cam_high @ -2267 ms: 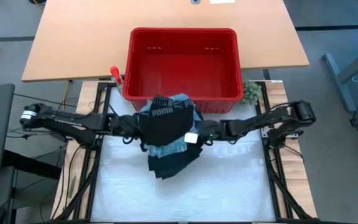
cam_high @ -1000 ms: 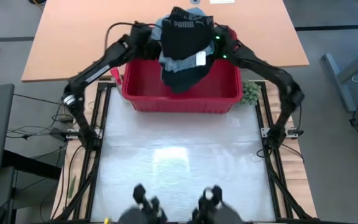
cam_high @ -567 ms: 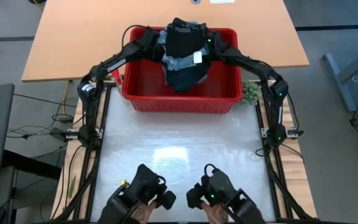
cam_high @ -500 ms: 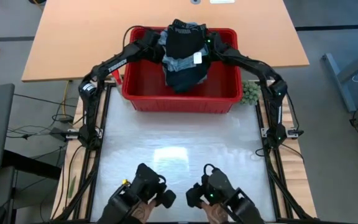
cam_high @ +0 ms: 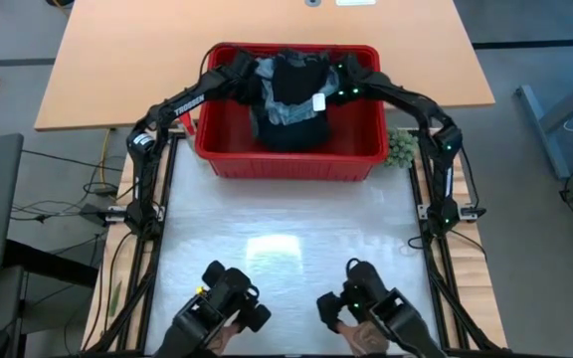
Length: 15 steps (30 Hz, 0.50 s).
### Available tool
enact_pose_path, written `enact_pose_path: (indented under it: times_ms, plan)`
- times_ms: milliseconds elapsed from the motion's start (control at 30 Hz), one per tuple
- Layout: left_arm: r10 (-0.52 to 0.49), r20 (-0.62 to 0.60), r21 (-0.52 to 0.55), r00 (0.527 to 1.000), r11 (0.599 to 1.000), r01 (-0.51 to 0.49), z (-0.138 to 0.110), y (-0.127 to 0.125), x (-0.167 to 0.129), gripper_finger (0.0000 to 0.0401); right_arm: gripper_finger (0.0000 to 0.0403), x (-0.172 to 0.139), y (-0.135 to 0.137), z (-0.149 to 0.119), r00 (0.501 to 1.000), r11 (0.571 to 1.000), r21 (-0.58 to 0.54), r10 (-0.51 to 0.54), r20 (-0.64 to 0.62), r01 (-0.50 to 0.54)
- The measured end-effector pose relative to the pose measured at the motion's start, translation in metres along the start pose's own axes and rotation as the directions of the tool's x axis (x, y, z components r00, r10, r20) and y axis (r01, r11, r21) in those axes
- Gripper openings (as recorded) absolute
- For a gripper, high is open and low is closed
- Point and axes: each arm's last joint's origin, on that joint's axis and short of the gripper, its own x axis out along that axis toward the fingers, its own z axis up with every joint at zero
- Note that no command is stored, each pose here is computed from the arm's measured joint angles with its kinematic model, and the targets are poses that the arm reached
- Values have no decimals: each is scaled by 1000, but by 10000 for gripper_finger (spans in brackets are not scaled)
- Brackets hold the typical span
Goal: Fold Laundry from Bin
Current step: Put the folded clothes into the red laundry bin
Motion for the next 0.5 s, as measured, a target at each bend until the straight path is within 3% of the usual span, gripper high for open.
enact_pose_path:
  times_ms: [167, 300, 500]
  plan:
    - [75, -73, 79, 995, 994, -69, -3, 3, -9, 220, 288, -16, -7, -7, 993, 998, -50, -47, -107, 42]
    - [72, -99, 79, 993, 995, -64, -6, 3, -9, 221, 289, -29, -4, -13, 983, 993, -107, -64, -173, 46]
    - [125, -115, 128, 985, 986, -110, -6, 7, -18, 221, 289, -51, 7, -18, 970, 975, -188, -154, -189, 119]
